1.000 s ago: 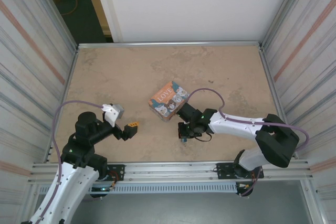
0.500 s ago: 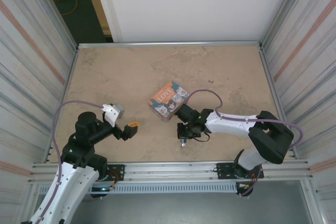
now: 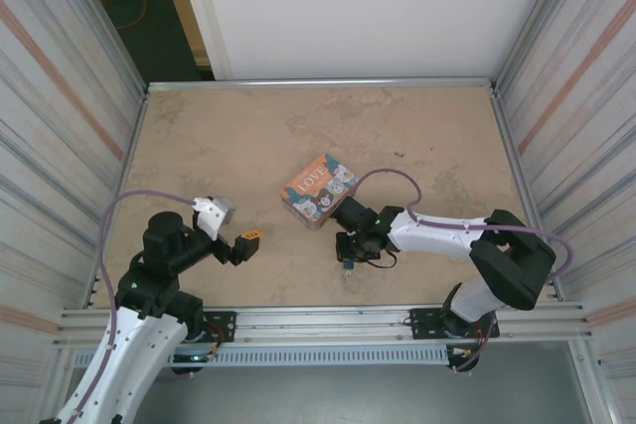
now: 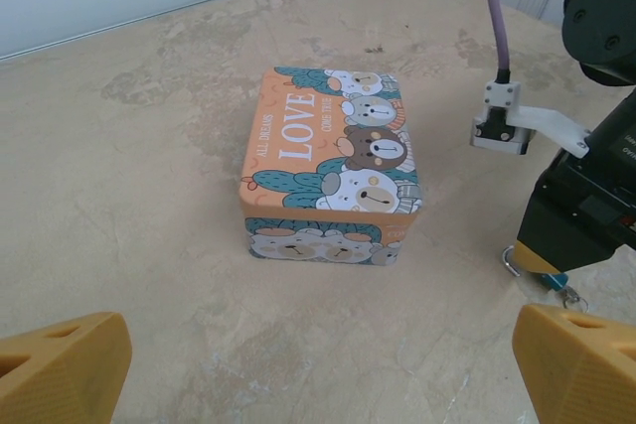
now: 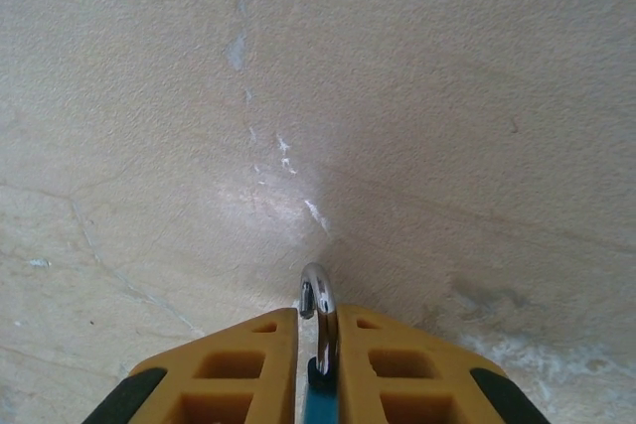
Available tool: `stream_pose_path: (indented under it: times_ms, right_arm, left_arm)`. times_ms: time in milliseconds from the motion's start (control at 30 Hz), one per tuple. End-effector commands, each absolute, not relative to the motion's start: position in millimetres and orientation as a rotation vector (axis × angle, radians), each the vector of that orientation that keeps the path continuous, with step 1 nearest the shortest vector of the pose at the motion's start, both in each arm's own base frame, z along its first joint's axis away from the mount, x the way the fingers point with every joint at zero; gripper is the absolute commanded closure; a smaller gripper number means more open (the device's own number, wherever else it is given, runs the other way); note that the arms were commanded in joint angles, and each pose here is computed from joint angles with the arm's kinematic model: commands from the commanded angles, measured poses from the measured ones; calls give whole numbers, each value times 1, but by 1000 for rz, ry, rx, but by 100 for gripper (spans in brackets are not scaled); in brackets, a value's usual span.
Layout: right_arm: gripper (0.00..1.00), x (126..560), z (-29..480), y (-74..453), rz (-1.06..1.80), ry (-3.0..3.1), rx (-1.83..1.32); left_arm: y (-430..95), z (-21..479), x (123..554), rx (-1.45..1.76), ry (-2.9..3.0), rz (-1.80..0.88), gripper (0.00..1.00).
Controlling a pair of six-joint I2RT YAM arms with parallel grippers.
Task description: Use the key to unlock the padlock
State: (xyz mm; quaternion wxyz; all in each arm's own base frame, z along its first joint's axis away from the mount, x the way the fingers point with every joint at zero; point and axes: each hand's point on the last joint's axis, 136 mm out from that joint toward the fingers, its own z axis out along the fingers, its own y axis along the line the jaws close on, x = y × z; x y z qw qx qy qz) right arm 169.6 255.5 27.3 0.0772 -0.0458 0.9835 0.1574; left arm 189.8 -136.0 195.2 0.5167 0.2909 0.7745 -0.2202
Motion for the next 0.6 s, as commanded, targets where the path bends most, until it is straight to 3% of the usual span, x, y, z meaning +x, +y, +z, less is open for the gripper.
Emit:
stream_pose_path:
  times_ms: [0,567]
  right_arm:
    - [82,172,35,252,452,2917,-114]
    - [66,192,77,223,454,2782,-65]
  left_arm:
    - [-131,196,193,698,1859,-482,1]
    - [-109,202,200,619,1856,-334,1]
